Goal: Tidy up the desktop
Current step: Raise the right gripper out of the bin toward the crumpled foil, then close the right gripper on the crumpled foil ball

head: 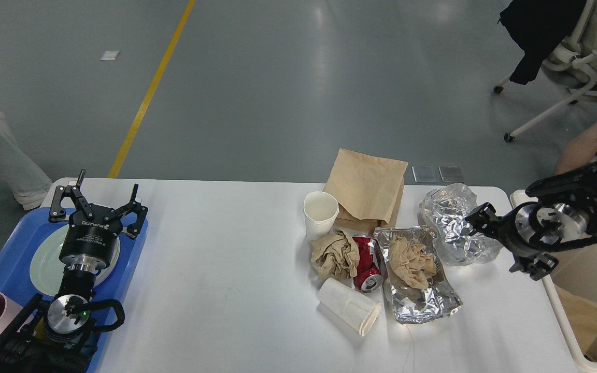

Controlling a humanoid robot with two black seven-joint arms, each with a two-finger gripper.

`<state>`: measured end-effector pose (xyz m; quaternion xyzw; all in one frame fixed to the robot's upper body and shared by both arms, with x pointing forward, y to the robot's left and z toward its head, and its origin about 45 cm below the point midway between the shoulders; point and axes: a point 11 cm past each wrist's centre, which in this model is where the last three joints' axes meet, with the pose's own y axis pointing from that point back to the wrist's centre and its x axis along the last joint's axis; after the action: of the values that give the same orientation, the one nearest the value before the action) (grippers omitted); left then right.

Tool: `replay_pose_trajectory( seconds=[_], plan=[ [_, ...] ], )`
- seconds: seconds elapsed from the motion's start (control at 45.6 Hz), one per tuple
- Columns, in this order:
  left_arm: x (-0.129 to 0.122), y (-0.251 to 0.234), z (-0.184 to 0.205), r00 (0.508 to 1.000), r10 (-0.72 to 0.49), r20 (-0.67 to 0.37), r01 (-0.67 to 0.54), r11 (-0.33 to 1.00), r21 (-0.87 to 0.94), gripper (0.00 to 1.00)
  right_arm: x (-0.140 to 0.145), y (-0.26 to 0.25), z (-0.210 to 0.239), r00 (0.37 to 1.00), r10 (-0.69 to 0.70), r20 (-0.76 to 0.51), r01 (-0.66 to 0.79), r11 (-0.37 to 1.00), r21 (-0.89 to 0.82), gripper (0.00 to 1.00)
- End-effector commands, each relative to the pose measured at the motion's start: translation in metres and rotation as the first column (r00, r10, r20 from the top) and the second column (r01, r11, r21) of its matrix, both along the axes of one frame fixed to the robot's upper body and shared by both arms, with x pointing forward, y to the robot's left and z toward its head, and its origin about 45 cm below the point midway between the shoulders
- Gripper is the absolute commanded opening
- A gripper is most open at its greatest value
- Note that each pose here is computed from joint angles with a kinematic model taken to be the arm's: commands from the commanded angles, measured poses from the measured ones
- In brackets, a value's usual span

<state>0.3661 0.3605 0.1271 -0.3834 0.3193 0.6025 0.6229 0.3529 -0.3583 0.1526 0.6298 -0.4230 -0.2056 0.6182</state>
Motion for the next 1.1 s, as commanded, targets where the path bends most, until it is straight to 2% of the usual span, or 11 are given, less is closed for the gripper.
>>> replay_pose_trajectory(
  seconds=[0.0,0.088,0.285,0.505,0.636,0.702,0.746,0.812,0.878,1.009,1.075],
  plan=[
    [0.0,0.0,0.0,1.0,0.0,0.0,0.0,1.0,0.0,0.97,0.001,-0.004,-0.034,0.996,-0.079,0.026,0.078,0.995,0.059,1.0],
    [0.0,0.0,0.0,1.0,0.0,0.0,0.0,1.0,0.0,0.97,-0.003,-0.01,-0.051,0.996,-0.089,0.026,0.088,0.995,0.046,1.0],
    [0.0,0.001,0.0,1.0,0.001,0.0,-0.001,1.0,0.001,0.97,0.007,-0.018,-0.073,0.996,-0.047,0.07,0.05,0.998,-0.047,1.0],
    [0.001,0.0,0.001,1.0,0.0,0.002,0.0,1.0,0.001,0.97,0.006,-0.023,-0.093,0.99,-0.1,0.104,0.104,0.994,-0.038,1.0],
    [0.0,0.0,0.0,1.0,0.0,0.0,0.0,1.0,0.0,0.97,0.007,-0.032,-0.103,0.983,-0.123,0.138,0.133,0.989,-0.064,0.96],
    [0.0,0.0,0.0,1.0,0.0,0.0,0.0,1.0,0.0,0.97,0.008,-0.03,-0.106,0.982,-0.122,0.145,0.132,0.989,-0.066,0.91],
    [0.001,0.0,0.001,1.0,0.0,0.001,0.0,1.0,0.0,0.97,0.008,-0.03,-0.107,0.981,-0.125,0.146,0.136,0.989,-0.066,0.84],
    [0.001,0.0,0.001,1.0,0.0,0.002,0.0,1.0,0.001,0.97,0.006,-0.029,-0.108,0.981,-0.132,0.145,0.141,0.988,-0.059,0.63],
    [0.0,0.0,0.0,1.0,0.0,0.0,0.0,1.0,0.0,0.97,0.007,-0.03,-0.108,0.98,-0.134,0.147,0.144,0.988,-0.057,0.51],
    [0.001,0.0,0.001,1.0,0.0,0.001,0.0,1.0,0.0,0.97,0.007,-0.031,-0.108,0.983,-0.11,0.144,0.121,0.99,-0.075,0.11],
    [0.001,0.0,0.001,1.0,0.0,0.001,0.0,1.0,0.0,0.97,0.007,-0.031,-0.108,0.987,-0.079,0.14,0.092,0.991,-0.095,0.0]
  ],
)
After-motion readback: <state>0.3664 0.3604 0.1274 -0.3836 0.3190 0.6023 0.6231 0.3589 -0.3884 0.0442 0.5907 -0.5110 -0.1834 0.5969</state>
